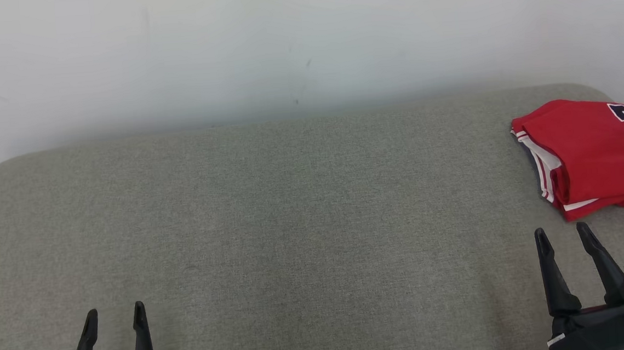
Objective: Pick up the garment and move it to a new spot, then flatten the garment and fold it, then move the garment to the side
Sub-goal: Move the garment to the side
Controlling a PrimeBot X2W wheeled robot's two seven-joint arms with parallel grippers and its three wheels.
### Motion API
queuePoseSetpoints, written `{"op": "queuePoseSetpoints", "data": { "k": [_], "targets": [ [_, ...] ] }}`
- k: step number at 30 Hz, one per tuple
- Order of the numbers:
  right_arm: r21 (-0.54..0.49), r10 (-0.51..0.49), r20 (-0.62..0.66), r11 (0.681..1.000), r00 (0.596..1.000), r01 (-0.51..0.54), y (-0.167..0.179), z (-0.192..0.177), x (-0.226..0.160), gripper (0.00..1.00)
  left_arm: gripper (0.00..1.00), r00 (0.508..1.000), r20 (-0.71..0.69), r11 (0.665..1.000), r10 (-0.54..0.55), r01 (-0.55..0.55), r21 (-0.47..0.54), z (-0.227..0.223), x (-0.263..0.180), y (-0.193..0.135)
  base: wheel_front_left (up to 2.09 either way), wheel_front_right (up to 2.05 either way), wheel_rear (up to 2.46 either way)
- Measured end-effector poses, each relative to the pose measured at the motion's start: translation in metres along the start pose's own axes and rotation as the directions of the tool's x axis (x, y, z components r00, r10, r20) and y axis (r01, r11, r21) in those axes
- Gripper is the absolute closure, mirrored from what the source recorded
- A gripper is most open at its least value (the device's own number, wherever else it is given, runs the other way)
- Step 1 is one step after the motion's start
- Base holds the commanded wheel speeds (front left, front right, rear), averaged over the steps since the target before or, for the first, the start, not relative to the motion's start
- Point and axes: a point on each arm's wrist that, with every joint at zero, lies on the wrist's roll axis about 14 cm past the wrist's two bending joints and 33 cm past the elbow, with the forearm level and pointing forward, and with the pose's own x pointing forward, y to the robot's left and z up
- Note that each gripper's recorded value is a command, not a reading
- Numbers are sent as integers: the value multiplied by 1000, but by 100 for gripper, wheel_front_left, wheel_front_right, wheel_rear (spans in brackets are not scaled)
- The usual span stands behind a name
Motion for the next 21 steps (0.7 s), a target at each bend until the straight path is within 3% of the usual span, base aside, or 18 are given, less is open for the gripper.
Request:
{"op": "queuePoseSetpoints", "data": {
  "k": [7, 21],
  "targets": [
    [15, -32, -18, 999, 999, 32, 1, -8, -20, 0, 0, 999, 0, 999, -33, 33, -11, -1, 3, -11, 0, 0, 0],
    [53, -16, -15, 998, 1000, 17, 15, -10, -21, 0, 0, 999, 3, 999, -32, 32, 0, 0, 4, -10, 0, 0, 0]
  ]
}}
